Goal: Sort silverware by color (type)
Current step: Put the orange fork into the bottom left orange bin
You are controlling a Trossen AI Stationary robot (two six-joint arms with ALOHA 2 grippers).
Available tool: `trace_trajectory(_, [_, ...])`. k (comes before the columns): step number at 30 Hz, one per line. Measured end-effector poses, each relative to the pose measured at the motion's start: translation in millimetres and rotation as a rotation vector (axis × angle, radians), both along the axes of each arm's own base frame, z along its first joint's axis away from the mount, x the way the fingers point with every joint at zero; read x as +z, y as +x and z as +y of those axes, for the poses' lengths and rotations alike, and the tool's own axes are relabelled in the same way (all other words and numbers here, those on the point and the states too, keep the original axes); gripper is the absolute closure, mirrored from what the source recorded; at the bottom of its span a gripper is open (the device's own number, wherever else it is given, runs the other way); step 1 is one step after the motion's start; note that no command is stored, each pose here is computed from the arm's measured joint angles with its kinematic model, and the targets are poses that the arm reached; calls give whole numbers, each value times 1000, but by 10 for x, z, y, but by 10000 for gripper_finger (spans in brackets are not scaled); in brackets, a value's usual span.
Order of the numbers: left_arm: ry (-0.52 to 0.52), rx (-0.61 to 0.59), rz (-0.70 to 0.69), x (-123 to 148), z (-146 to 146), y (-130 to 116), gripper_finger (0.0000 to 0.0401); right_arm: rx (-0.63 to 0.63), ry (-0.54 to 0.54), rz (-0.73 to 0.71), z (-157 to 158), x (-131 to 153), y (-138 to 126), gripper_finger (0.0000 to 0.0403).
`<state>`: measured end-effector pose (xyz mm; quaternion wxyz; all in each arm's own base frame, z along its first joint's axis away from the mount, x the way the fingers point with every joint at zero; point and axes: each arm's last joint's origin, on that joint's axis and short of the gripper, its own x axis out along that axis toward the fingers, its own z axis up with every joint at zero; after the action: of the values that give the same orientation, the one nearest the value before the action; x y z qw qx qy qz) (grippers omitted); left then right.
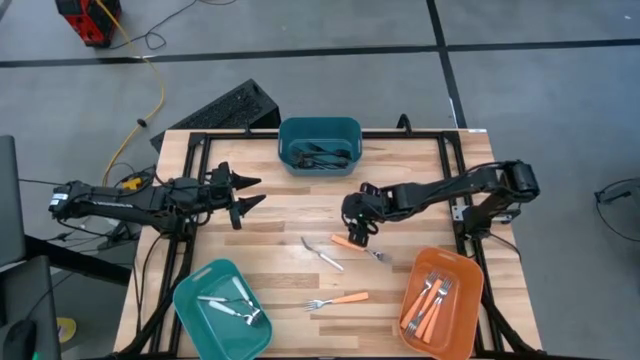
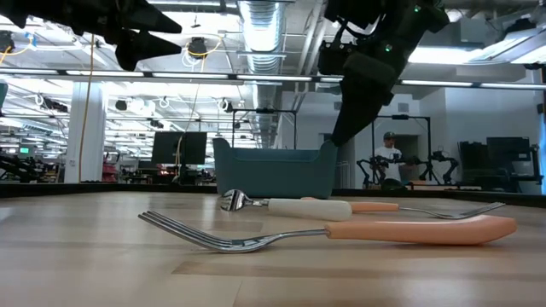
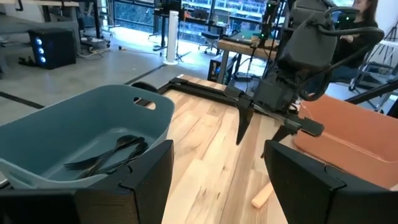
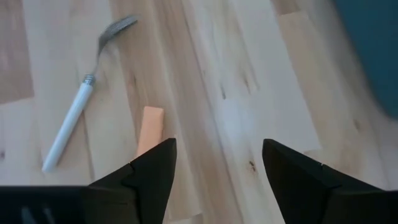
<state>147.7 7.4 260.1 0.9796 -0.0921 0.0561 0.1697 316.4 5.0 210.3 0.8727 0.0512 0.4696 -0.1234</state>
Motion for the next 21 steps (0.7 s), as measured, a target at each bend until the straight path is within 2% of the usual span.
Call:
trace_trajectory(12, [0,-40,-4,-20,-52,4,166,-71,91,90,37,-322,97,128])
trace_trajectory(21, [3,-65,-3,-20,-111,3,166,-51,114,132,210,-468,124,128])
